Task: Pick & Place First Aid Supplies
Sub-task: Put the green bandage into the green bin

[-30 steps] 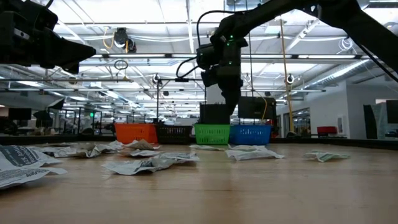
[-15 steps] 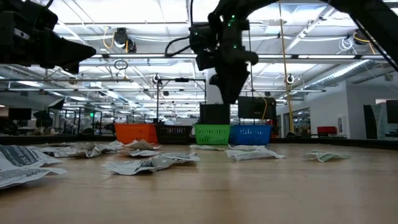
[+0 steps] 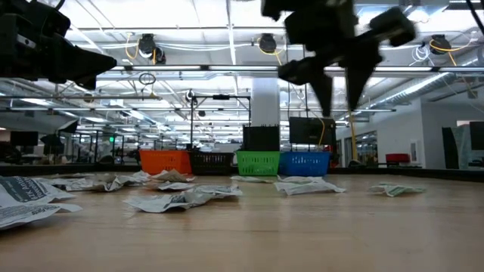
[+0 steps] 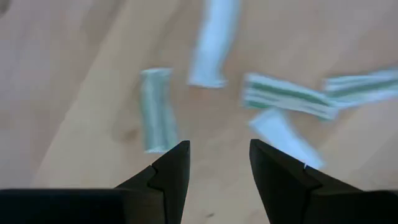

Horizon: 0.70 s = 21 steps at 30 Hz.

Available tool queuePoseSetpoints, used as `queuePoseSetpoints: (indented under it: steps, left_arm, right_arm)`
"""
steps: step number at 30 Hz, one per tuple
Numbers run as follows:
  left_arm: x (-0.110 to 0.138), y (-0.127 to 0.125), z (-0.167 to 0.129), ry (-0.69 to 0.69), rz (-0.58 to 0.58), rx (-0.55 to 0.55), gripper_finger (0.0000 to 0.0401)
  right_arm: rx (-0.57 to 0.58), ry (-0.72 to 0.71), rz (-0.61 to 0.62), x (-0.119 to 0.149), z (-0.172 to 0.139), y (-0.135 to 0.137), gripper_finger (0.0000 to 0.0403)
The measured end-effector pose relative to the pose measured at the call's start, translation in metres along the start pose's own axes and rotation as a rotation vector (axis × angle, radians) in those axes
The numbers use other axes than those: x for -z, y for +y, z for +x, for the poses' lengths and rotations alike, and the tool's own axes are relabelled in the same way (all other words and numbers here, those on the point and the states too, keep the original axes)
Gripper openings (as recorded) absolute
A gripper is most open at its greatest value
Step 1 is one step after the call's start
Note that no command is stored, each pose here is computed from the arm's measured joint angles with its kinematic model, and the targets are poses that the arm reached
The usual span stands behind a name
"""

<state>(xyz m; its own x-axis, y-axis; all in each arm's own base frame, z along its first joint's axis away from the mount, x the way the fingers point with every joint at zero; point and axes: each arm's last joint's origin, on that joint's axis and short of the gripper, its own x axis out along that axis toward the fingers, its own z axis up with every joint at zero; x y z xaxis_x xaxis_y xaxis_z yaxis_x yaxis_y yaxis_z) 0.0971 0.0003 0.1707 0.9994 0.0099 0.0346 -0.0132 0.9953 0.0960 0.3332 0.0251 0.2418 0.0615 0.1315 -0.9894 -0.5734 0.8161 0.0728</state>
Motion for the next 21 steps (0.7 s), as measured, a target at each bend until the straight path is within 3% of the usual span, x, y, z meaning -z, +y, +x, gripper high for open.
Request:
queuePoseSetpoints:
  steps: [6, 12, 21]
  left_arm:
    - [0.000, 0.000, 0.000, 0.000, 0.000, 0.000, 0.0037]
    - [0.000, 0.000, 0.000, -0.001, 0.000, 0.000, 0.0037]
    - [0.000, 0.000, 0.000, -0.001, 0.000, 0.000, 0.0037]
  right_arm:
    - [0.025, 0.063, -0.120, -0.003, 0.008, 0.042, 0.0160]
    - [0.094, 0.125, -0.190, -0.004, 0.015, 0.063, 0.0160]
    - [0.095, 0.115, -0.115, 0.002, 0.050, 0.078, 0.0160]
